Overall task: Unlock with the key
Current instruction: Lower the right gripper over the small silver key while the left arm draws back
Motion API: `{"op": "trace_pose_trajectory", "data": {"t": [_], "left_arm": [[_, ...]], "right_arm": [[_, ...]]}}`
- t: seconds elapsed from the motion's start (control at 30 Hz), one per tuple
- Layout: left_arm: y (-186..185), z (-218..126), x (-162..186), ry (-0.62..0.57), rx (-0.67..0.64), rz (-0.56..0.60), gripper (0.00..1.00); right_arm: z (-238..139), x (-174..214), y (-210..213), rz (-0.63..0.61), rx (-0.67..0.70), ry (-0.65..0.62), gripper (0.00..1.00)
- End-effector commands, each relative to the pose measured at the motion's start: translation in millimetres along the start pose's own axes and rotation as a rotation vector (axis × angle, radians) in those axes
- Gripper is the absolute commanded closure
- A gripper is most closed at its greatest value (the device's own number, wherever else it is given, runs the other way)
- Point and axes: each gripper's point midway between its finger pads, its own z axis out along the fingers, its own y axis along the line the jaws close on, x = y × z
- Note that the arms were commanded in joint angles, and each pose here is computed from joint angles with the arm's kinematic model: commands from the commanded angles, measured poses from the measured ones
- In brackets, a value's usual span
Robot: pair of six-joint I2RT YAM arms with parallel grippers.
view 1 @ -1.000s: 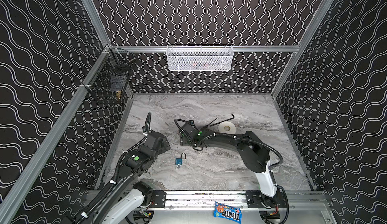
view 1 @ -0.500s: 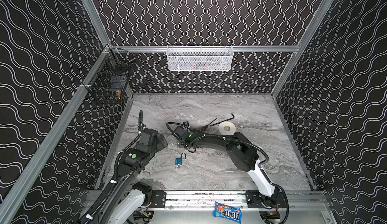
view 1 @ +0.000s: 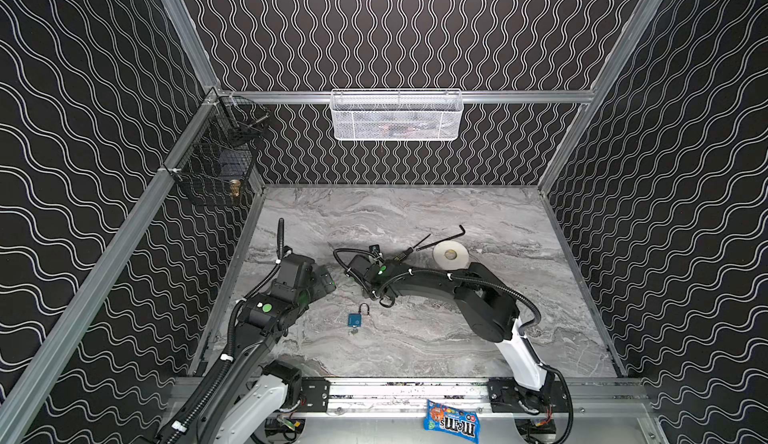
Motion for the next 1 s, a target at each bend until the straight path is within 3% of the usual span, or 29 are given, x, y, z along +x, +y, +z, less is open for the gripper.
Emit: {"op": "trace_pose_trajectory", "data": {"t": [0.0, 0.13, 0.3, 0.97], "left_arm": [[-4, -2, -1, -0.002, 0.028, -0.019, 0.01], [-5, -3, 0, -0.001, 0.040, -0.032, 0.01], [-13, -6, 2, 0.023, 0.075, -0.034, 0.01], [-20, 4, 10, 0.074, 0.096, 0.011, 0.01]], "right_arm": [[-10, 4, -4, -0.054, -0.009, 0.047, 0.32], [-22, -3, 17, -0.044, -0.131, 0.051, 0.40], [-16, 2, 22, -0.033, -0.169, 0.086, 0.46], [-1, 1, 11, 0.006, -0.163, 0.103, 0.70]]}}
